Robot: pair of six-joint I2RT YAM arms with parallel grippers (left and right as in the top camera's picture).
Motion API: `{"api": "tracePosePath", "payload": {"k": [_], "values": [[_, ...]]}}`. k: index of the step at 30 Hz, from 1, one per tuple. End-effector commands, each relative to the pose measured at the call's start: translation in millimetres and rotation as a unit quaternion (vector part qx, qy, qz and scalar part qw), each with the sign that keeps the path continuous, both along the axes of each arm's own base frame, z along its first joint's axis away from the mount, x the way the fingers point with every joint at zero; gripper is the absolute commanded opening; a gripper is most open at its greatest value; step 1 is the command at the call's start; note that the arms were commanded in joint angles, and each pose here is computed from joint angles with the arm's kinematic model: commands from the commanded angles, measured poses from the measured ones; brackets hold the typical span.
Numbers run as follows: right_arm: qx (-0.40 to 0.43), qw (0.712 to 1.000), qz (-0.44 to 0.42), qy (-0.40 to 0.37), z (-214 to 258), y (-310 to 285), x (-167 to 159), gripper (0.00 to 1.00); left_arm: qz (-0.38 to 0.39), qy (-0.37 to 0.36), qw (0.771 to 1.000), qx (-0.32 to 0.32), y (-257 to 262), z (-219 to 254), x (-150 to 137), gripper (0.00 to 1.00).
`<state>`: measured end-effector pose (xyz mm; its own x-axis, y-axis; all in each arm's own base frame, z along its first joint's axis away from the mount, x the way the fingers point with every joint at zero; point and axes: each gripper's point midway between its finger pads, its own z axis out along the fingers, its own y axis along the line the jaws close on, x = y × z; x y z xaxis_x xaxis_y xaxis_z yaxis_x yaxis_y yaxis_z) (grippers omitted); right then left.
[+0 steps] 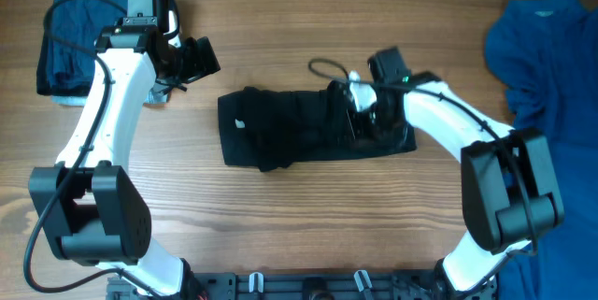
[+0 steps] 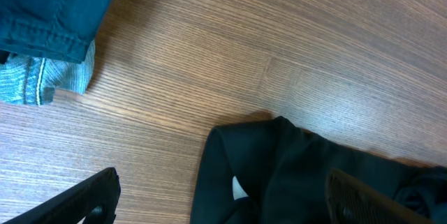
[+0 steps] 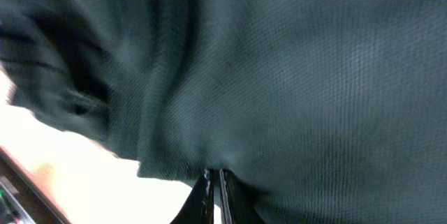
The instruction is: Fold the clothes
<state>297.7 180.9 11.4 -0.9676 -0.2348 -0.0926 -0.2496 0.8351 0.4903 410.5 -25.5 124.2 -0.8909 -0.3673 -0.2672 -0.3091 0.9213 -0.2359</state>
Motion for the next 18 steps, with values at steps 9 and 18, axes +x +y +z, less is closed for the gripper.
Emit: {"api": "tracePosePath", "payload": {"k": [9,18], "values": [[0.052,0.996,0.014,-0.074,87,16,28,0.04,0.004,-0.015,1.000,0.004,2,13,2,0.93],[-0.028,0.986,-0.016,-0.162,107,-6,72,0.04,0.004,-0.010,1.000,0.004,2,12,-1,0.94]]}}
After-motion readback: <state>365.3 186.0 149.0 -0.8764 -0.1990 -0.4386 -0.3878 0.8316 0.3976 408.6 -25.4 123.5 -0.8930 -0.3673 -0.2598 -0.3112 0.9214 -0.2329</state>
